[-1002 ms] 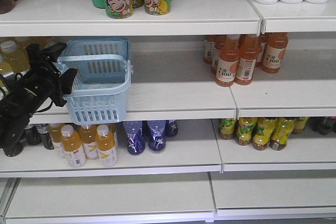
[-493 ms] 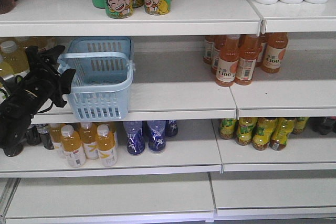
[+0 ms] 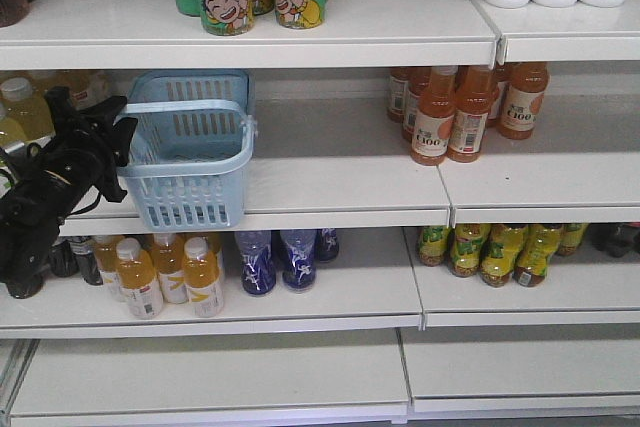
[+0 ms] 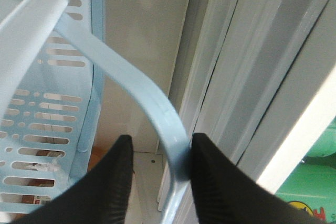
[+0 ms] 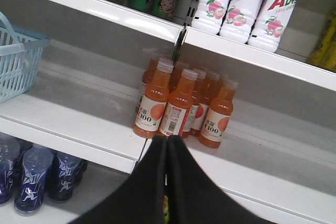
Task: Place coke in basket with both arms
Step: 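Lift the basket by its handle with the left gripper off the shelf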
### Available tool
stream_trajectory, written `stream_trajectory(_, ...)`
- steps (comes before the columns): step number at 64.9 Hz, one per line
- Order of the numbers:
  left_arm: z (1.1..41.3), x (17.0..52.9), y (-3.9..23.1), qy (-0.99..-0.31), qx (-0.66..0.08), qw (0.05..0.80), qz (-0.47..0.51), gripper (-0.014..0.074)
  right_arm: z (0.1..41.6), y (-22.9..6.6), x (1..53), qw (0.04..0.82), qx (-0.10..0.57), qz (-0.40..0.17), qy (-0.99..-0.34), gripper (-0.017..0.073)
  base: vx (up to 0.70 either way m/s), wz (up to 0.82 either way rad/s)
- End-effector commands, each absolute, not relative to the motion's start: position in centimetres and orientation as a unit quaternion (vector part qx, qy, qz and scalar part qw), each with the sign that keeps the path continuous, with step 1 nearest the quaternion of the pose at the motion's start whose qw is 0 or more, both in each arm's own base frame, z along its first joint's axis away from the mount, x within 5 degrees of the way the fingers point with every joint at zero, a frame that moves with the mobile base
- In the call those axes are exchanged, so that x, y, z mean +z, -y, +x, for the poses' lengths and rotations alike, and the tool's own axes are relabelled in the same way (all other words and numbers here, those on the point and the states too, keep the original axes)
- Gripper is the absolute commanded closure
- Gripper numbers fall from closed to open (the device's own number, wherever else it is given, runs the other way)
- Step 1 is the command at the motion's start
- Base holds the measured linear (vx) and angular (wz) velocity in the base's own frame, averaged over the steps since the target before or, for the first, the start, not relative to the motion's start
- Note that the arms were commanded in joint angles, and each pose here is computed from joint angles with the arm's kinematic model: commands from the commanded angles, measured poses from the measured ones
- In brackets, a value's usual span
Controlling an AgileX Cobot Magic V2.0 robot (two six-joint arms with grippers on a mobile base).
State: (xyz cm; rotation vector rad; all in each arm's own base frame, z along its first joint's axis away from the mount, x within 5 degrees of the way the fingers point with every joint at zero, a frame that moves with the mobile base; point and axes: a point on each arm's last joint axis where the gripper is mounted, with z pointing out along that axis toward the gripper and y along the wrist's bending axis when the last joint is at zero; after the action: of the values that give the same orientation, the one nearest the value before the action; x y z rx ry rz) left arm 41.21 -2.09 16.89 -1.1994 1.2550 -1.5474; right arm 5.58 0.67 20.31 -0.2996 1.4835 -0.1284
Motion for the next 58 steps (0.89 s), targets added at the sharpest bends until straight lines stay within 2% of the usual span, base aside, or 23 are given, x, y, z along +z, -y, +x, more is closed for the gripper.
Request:
stream_trajectory(1,41.2,20.0,2.3,-0.455,-0.653,0.422,-0.434,0.0414,5.5,-0.6,20.6,0.748,-0.069,-0.133,-0.647,0.0568,0.0,0.0)
stream_trajectory(18,40.9,20.8,2.4,-0.435,-0.678,0.432,-0.405,0.0603,5.5,-0.6,20.6,0.748,-0.069,-0.133,-0.647,0.0568,0.0,0.0)
stream_trajectory(32,40.2,22.0,2.9,-0.413,-0.722,0.44,-0.339,0.0601,5.5,-0.6,20.6,0.748,-0.069,-0.133,-0.647,0.0568,0.0,0.0)
stream_trajectory(58,36.0,20.6,5.3,-0.518,-0.73,0.336,-0.294,0.0601,5.5,-0.6,20.6,0.748,-0.069,-0.133,-0.647,0.0568,0.0,0.0)
